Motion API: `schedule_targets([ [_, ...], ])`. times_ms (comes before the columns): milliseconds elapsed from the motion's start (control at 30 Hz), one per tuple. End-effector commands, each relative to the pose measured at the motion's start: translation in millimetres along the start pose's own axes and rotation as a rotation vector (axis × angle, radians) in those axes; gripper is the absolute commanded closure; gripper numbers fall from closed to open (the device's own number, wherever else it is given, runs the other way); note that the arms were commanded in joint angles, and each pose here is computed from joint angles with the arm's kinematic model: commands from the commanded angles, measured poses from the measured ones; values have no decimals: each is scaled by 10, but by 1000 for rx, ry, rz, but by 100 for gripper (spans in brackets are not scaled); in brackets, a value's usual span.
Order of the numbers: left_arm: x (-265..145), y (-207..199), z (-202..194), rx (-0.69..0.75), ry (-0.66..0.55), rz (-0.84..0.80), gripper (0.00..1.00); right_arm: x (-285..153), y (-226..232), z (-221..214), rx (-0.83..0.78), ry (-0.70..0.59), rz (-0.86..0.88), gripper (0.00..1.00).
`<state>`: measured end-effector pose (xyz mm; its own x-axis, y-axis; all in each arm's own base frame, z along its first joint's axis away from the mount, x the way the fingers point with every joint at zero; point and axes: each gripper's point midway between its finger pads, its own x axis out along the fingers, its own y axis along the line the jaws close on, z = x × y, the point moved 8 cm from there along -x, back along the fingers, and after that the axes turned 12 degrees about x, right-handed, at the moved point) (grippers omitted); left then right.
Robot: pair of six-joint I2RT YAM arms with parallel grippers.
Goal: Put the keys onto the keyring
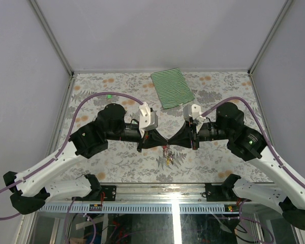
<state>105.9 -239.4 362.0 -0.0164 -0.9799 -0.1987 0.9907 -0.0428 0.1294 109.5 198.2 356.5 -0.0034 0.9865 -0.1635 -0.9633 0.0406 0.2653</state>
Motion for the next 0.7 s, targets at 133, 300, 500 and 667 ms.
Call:
schedule_targets([
  [133, -115, -23, 287, 79, -100, 18, 92, -76, 87, 206, -76, -74, 4, 100],
  [300, -198, -79, 352, 103, -184, 40, 73, -148, 188, 294, -111, -136, 19, 100],
  [500, -238, -131, 376, 126, -302, 62, 68, -184, 277, 376, -132, -188, 58, 100],
  [667, -191, -132, 339, 107, -322, 51, 66, -206, 335, 421, -143, -225, 84, 100],
])
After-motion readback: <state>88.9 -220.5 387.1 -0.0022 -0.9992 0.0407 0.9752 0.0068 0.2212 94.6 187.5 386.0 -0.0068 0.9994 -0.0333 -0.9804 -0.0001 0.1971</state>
